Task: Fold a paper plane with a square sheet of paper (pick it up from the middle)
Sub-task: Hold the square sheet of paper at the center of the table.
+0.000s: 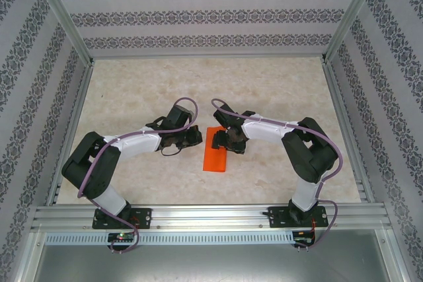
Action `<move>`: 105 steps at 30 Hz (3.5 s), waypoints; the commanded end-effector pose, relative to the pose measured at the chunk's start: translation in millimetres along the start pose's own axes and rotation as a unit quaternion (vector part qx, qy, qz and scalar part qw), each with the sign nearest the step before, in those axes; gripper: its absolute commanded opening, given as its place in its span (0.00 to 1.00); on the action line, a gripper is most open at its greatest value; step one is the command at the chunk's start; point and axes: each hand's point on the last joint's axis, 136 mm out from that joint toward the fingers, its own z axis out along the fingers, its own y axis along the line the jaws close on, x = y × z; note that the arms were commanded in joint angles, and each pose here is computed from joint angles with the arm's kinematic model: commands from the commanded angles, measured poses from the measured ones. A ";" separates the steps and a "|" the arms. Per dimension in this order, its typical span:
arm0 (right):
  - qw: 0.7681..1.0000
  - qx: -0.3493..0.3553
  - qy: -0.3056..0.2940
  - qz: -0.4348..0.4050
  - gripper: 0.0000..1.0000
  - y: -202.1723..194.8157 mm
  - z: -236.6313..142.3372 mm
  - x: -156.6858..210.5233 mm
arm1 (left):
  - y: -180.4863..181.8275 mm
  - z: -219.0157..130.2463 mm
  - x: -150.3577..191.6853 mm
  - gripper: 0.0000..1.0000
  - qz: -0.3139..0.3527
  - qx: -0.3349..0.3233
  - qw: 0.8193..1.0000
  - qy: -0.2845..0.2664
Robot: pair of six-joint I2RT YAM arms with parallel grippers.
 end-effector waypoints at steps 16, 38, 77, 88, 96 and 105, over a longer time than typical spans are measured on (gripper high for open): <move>0.998 0.038 0.053 0.002 0.75 -23.9 41.9 29.1 | -20.4 0.2 -3.7 0.13 0.001 0.032 0.999 -0.003; 0.999 0.022 0.048 -0.014 0.77 -18.7 34.9 24.7 | -0.2 -23.3 -12.1 0.15 -0.001 -0.028 0.998 -0.050; 0.997 0.064 0.052 -0.005 0.77 -33.6 42.8 30.5 | -16.3 39.1 23.5 0.00 -0.003 0.020 0.997 0.073; 0.998 0.054 0.045 -0.006 0.77 -27.5 38.4 27.9 | 11.8 47.5 38.0 0.00 -0.009 -0.020 0.996 0.087; 1.000 0.001 -0.004 -0.009 0.79 2.2 7.2 2.4 | 26.7 52.0 45.0 0.00 -0.006 -0.043 0.994 0.095; 0.985 -0.126 -0.114 0.020 0.71 20.0 -65.4 -24.0 | 30.4 52.8 46.4 0.00 -0.002 -0.049 0.994 0.097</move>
